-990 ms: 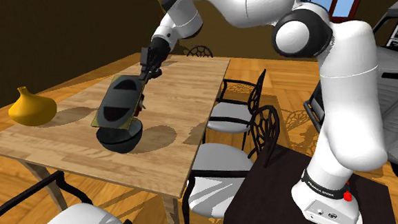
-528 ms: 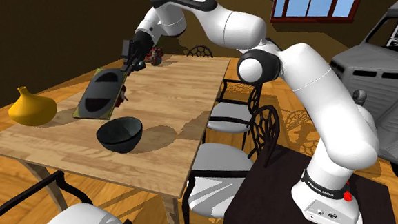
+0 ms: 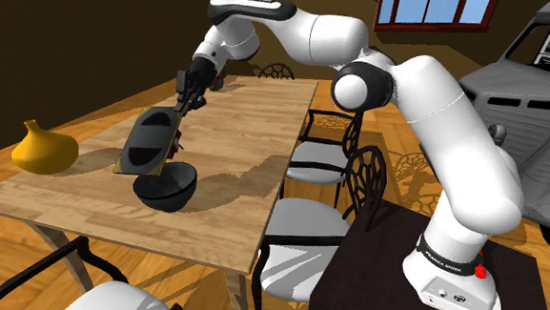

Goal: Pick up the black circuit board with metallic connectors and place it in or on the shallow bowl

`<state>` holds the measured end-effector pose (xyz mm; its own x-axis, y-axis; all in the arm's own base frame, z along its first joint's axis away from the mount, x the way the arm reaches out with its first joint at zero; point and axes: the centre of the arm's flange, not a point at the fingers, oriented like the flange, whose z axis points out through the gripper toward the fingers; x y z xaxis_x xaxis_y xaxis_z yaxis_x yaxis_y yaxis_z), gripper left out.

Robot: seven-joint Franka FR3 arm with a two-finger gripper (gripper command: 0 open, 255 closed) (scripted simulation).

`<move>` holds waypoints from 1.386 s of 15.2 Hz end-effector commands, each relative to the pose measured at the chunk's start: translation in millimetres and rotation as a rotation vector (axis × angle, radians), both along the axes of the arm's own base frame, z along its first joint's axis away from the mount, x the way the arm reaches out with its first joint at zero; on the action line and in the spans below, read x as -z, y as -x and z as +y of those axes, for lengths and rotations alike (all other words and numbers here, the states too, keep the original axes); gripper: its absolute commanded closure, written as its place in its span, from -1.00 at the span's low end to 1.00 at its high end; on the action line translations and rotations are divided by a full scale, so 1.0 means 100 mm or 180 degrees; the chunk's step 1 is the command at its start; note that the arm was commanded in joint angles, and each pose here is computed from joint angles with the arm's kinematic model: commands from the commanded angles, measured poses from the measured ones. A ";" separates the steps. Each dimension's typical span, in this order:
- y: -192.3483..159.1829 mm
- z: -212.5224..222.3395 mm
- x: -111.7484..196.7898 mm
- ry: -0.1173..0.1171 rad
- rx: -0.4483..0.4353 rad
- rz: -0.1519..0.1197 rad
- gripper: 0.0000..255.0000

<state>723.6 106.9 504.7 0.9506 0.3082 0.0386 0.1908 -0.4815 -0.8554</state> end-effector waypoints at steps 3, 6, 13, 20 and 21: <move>0.00 0.01 0.21 -0.0001 -0.0001 -0.0004 1.00; 0.00 0.01 0.37 -0.0001 -0.0001 -0.0004 1.00; 0.00 0.01 0.74 -0.0001 -0.0001 -0.0004 1.00; 0.00 0.01 0.90 -0.0001 -0.0001 -0.0004 1.00; 0.00 0.01 0.90 -0.0001 -0.0001 -0.0004 1.00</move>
